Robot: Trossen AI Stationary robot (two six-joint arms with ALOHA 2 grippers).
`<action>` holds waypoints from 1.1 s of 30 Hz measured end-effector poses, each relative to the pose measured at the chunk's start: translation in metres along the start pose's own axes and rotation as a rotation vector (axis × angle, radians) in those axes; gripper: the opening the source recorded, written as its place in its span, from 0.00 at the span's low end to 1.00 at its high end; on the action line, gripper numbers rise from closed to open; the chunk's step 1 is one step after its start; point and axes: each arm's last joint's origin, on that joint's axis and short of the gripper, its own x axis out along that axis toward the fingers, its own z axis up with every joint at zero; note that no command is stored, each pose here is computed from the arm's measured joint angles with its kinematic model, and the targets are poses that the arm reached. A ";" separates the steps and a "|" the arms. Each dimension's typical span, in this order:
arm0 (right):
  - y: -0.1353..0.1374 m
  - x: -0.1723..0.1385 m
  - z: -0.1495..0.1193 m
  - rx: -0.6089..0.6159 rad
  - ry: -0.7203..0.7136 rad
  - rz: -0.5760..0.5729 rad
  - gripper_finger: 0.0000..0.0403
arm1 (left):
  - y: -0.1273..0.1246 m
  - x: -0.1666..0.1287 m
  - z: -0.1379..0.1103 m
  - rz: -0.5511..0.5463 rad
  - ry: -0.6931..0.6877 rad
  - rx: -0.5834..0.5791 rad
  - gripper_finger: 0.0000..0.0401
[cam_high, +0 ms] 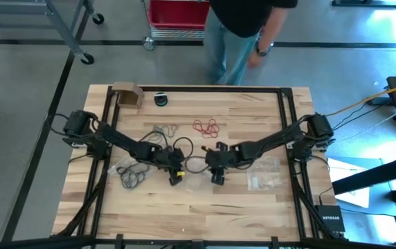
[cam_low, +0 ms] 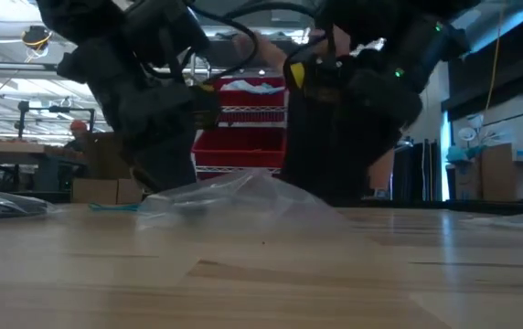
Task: Sort rubber bands
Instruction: Open the transparent zip bag
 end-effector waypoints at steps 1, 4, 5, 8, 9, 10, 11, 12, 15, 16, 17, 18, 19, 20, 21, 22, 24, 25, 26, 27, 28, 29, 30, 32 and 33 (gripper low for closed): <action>0.003 0.004 -0.001 -0.005 -0.009 -0.005 0.39 | -0.001 0.001 0.000 -0.010 -0.003 0.001 0.33; 0.010 0.016 0.000 -0.008 -0.074 -0.010 0.39 | 0.001 -0.005 0.006 -0.015 0.011 0.015 0.33; 0.010 0.020 -0.001 -0.004 -0.079 -0.013 0.39 | 0.001 -0.010 0.009 -0.015 0.007 0.021 0.33; 0.010 0.032 -0.005 0.032 -0.062 -0.028 0.39 | -0.002 -0.031 0.026 -0.043 -0.058 0.051 0.33; 0.009 0.034 -0.006 0.043 -0.060 -0.036 0.39 | -0.002 -0.038 0.030 -0.045 -0.073 0.057 0.33; 0.008 0.036 -0.006 0.059 -0.063 -0.045 0.39 | 0.000 -0.043 0.031 -0.042 -0.082 0.064 0.33; 0.007 0.038 -0.006 0.063 -0.066 -0.055 0.39 | 0.002 -0.046 0.032 -0.035 -0.083 0.065 0.33; 0.007 0.039 -0.006 0.066 -0.070 -0.060 0.39 | 0.004 -0.047 0.033 -0.024 -0.084 0.067 0.33; 0.007 0.041 -0.006 0.066 -0.084 -0.069 0.39 | 0.010 -0.049 0.038 -0.001 -0.111 0.067 0.33; 0.007 0.042 -0.005 0.062 -0.093 -0.073 0.39 | 0.013 -0.046 0.039 0.009 -0.110 0.061 0.33; 0.007 0.042 -0.005 0.056 -0.104 -0.076 0.39 | 0.016 -0.043 0.040 0.020 -0.106 0.053 0.33; 0.007 0.042 -0.004 0.048 -0.111 -0.076 0.39 | 0.019 -0.040 0.039 0.032 -0.093 0.043 0.33; 0.007 0.042 -0.004 0.045 -0.116 -0.075 0.39 | 0.023 -0.036 0.038 0.046 -0.079 0.032 0.33; 0.007 0.042 -0.003 0.043 -0.123 -0.074 0.39 | 0.026 -0.033 0.038 0.056 -0.072 0.018 0.33; 0.008 0.043 -0.002 0.041 -0.132 -0.072 0.39 | 0.029 -0.031 0.038 0.064 -0.070 0.009 0.33; 0.008 0.043 -0.002 0.039 -0.136 -0.071 0.39 | 0.032 -0.027 0.039 0.072 -0.064 -0.003 0.33; 0.008 0.046 -0.002 0.034 -0.148 -0.069 0.39 | 0.040 -0.020 0.035 0.090 -0.034 -0.033 0.33; 0.008 0.048 -0.003 0.034 -0.147 -0.071 0.39 | 0.044 -0.017 0.033 0.100 -0.020 -0.056 0.33; 0.008 0.049 -0.003 0.033 -0.145 -0.071 0.39 | 0.047 -0.015 0.032 0.093 -0.020 -0.077 0.33; 0.008 0.052 -0.004 0.037 -0.151 -0.069 0.39 | 0.049 -0.014 0.032 0.071 -0.030 -0.099 0.33; 0.009 0.053 -0.004 0.039 -0.152 -0.067 0.39 | 0.051 -0.013 0.032 0.047 -0.041 -0.122 0.33; 0.009 0.056 -0.004 0.044 -0.153 -0.063 0.39 | 0.054 -0.012 0.031 0.024 -0.050 -0.142 0.33; 0.009 0.058 -0.005 0.048 -0.156 -0.058 0.39 | 0.057 -0.011 0.029 0.009 -0.054 -0.165 0.33; 0.009 0.059 -0.004 0.052 -0.163 -0.055 0.39 | 0.063 -0.009 0.022 -0.007 -0.030 -0.189 0.33; 0.009 0.059 -0.004 0.052 -0.164 -0.056 0.39 | 0.065 -0.009 0.021 -0.025 -0.036 -0.206 0.33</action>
